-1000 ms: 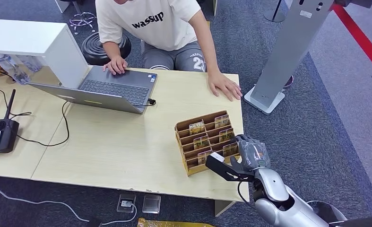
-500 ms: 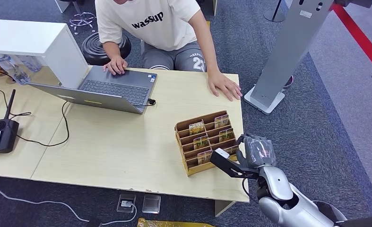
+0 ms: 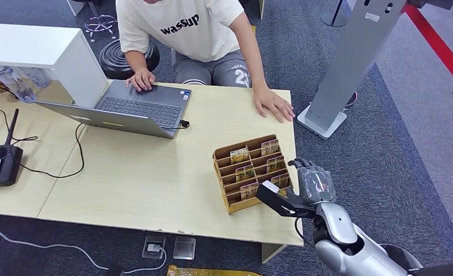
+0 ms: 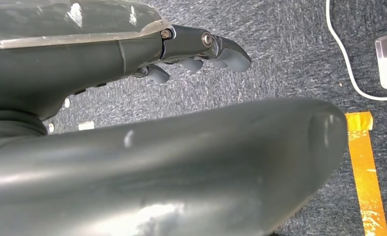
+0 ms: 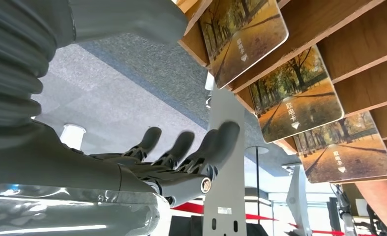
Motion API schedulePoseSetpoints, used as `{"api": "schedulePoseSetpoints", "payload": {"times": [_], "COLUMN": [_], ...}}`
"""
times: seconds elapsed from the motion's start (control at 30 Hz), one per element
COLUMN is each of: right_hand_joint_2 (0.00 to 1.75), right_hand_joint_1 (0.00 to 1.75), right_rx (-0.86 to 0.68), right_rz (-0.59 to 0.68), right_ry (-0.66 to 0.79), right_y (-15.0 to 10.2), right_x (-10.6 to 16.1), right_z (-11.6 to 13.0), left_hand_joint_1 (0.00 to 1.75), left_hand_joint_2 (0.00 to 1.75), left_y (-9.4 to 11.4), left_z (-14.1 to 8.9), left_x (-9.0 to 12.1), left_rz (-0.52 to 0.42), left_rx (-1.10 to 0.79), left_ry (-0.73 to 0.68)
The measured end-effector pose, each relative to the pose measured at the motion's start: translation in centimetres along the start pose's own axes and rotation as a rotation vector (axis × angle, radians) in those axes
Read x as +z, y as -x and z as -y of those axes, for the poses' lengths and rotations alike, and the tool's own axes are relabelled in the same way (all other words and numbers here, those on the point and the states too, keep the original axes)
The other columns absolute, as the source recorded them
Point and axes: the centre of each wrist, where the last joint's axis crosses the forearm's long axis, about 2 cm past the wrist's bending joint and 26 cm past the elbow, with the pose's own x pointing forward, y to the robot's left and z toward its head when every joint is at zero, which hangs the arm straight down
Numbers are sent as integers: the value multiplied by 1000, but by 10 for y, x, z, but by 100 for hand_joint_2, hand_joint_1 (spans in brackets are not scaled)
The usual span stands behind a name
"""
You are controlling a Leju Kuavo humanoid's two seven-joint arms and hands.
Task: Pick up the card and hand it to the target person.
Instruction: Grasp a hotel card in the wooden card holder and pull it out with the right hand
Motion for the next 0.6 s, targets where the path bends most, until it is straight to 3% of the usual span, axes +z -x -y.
{"api": "schedulePoseSetpoints", "payload": {"times": [0.17, 0.37, 0.6], "right_hand_joint_2": [175, 175, 175], "right_hand_joint_1": [61, 79, 81], "right_rx": [-1, -14, -17], "right_rz": [4, 19, 28], "right_ry": [-3, -24, -37], "right_y": [-1, -2, -6], "right_x": [0, 2, 5], "right_z": [-1, -5, -9], "left_hand_joint_1": [0, 0, 0], "left_hand_joint_2": [0, 0, 0], "left_y": [0, 0, 0], "left_z": [-1, -1, -1], "left_x": [0, 0, 0], "left_rz": [1, 6, 7], "left_rx": [0, -2, -3], "left_ry": [-2, 0, 1]}}
